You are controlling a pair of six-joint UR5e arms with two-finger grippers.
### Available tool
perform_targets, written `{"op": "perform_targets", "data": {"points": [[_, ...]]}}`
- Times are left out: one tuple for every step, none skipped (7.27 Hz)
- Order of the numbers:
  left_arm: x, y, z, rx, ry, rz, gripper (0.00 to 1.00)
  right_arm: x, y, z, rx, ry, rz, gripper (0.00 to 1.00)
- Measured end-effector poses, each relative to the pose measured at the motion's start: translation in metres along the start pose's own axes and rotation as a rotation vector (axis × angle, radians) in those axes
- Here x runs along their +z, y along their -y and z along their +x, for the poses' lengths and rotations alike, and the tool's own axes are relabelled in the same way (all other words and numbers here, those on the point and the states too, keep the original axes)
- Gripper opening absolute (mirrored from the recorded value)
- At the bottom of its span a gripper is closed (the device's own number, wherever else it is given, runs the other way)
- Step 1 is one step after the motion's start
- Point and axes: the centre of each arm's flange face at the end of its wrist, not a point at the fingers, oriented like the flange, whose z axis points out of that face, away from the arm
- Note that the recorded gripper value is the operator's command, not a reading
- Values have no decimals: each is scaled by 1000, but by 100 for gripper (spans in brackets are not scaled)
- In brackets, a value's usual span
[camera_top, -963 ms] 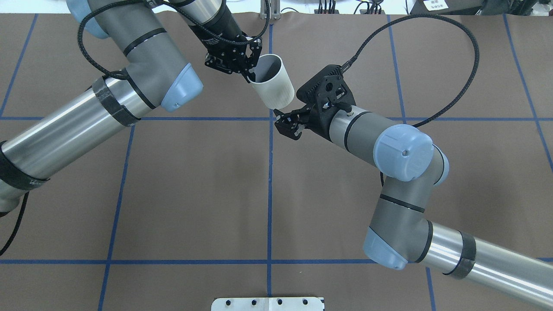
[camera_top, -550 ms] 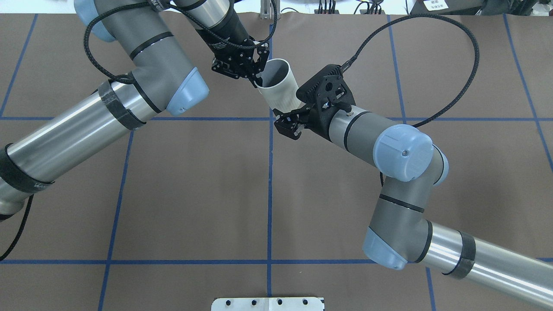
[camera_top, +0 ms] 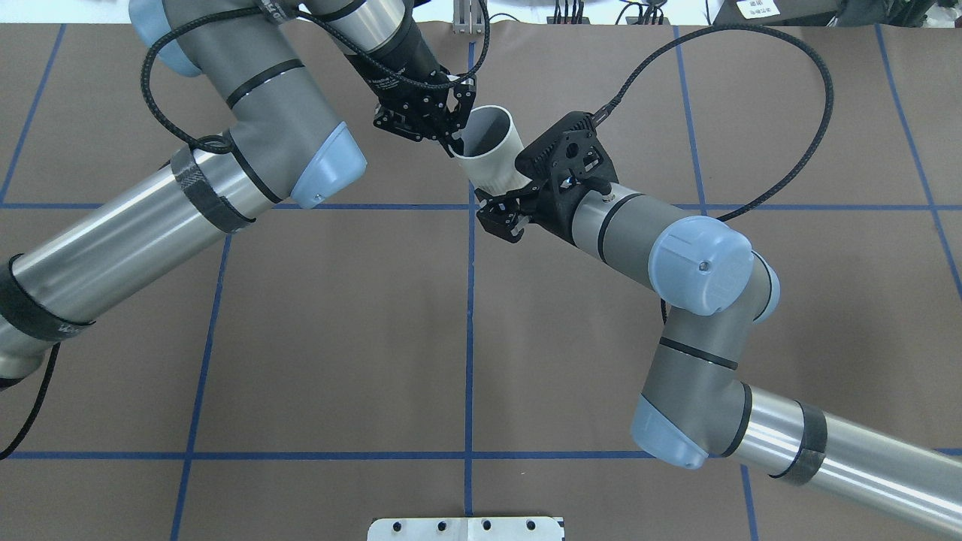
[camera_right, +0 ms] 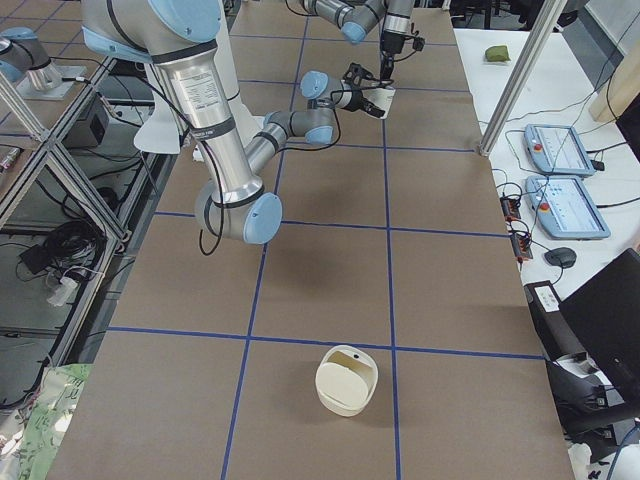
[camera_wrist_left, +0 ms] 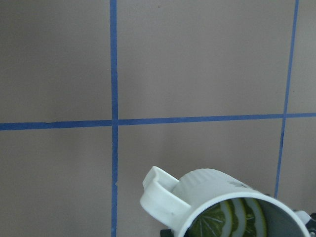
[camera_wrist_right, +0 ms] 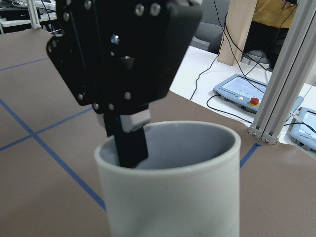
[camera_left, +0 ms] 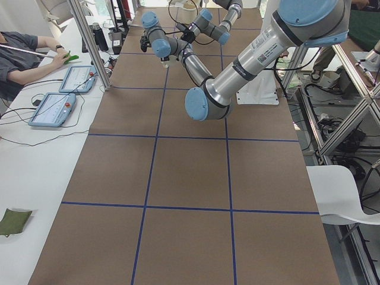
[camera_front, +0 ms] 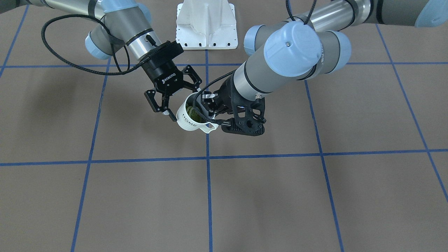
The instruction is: Left arm hands cup to right arm to dump lemon
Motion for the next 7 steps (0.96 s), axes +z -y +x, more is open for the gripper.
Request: {"op": "perform_targets", "data": {"points": [[1, -2, 1, 3, -1, -2, 0, 0, 0, 0, 0, -1, 1, 99], [2, -4, 3, 3, -3, -5, 0, 0, 0, 0, 0, -3, 1, 99], [4, -6, 5, -3, -5, -7, 0, 0, 0, 0, 0, -3, 2, 99], [4, -10, 7, -12, -10, -9, 0, 1, 0, 0, 0, -3, 2, 99], [3, -12, 10, -15, -14, -9, 0, 1, 0, 0, 0, -3, 2, 99], [2, -14, 12, -15, -16, -10, 0, 1, 0, 0, 0, -4, 1, 56], [2, -15, 12, -15, -18, -10, 91, 1, 0, 0, 2, -4, 1, 1]]}}
